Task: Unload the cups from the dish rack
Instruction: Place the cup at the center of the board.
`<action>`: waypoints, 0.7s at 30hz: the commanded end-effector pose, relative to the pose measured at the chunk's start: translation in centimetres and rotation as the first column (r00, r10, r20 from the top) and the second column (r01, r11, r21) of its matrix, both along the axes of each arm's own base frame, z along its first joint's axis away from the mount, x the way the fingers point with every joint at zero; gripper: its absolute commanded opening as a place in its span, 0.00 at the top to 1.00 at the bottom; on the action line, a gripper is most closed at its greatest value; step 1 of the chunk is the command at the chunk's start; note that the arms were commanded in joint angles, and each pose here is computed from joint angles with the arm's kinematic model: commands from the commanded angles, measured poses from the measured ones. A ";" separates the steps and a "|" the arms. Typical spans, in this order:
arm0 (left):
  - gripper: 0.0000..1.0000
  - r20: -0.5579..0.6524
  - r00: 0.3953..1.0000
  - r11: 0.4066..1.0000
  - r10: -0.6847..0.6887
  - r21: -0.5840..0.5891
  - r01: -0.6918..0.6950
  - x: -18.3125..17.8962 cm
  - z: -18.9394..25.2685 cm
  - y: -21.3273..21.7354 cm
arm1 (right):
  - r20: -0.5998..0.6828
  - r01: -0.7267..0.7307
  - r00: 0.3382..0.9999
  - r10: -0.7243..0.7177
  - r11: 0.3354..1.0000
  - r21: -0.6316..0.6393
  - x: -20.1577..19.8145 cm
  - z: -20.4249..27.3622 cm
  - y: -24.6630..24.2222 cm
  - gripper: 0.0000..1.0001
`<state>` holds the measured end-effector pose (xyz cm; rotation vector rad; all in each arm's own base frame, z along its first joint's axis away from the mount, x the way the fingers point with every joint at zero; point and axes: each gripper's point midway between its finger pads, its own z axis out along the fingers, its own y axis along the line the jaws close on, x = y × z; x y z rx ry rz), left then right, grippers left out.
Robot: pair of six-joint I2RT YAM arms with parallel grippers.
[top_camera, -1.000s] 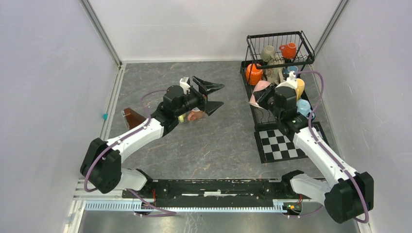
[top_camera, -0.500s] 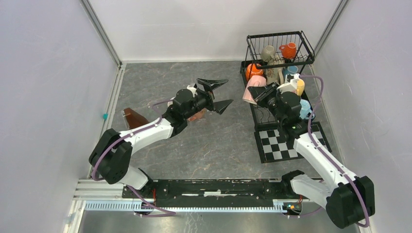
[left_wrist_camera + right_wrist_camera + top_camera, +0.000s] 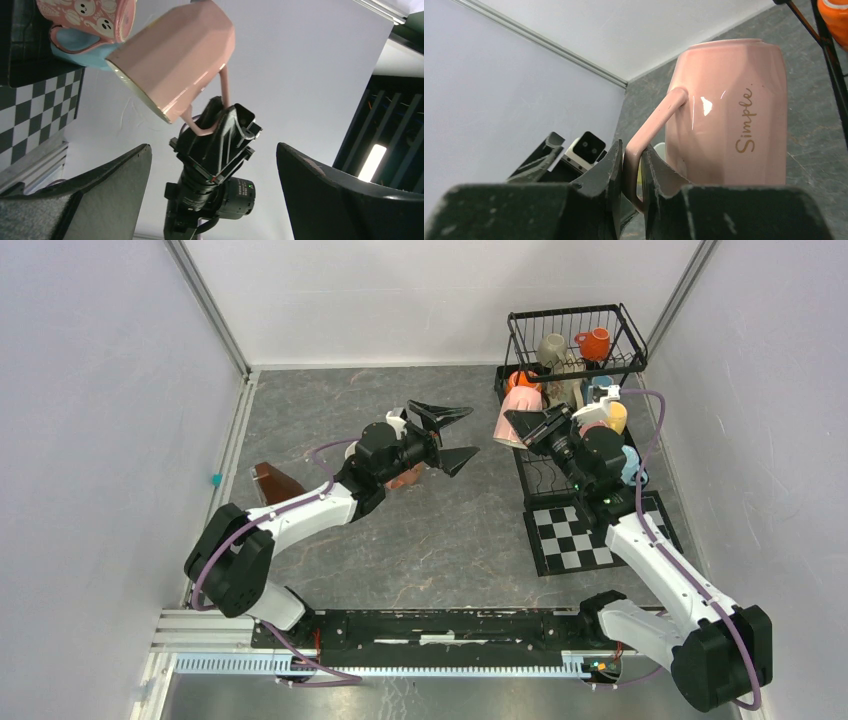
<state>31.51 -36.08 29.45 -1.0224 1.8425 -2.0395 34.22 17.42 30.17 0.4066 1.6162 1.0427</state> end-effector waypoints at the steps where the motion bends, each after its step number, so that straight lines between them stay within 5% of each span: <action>1: 0.00 0.149 0.989 0.998 -0.025 0.054 0.017 -0.8 1.6 1.2 | 0.253 -0.048 0.967 0.014 0.991 0.127 -1.4 10.1 0.2 1.00; 7: 0.00 0.298 0.946 0.958 -0.128 0.283 0.040 -1.0 0.8 0.9 | 0.138 -0.026 0.990 0.009 0.992 0.123 -0.2 10.4 0.8 1.00; 10: 0.00 0.409 0.893 0.879 -0.189 0.475 -0.031 -0.7 -0.2 1.7 | 0.100 -0.028 0.995 0.016 0.991 0.127 0.3 10.9 1.3 1.00; 16: 0.00 0.646 0.717 0.694 -0.260 0.642 -0.326 -0.2 0.1 4.3 | 0.022 -0.018 1.000 0.015 0.990 0.143 1.0 11.0 2.1 1.00; 21: 0.01 0.782 0.531 0.612 -0.327 0.603 -0.512 -0.2 1.3 4.0 | 0.002 -0.038 0.999 0.039 0.984 0.171 1.0 11.7 3.3 1.00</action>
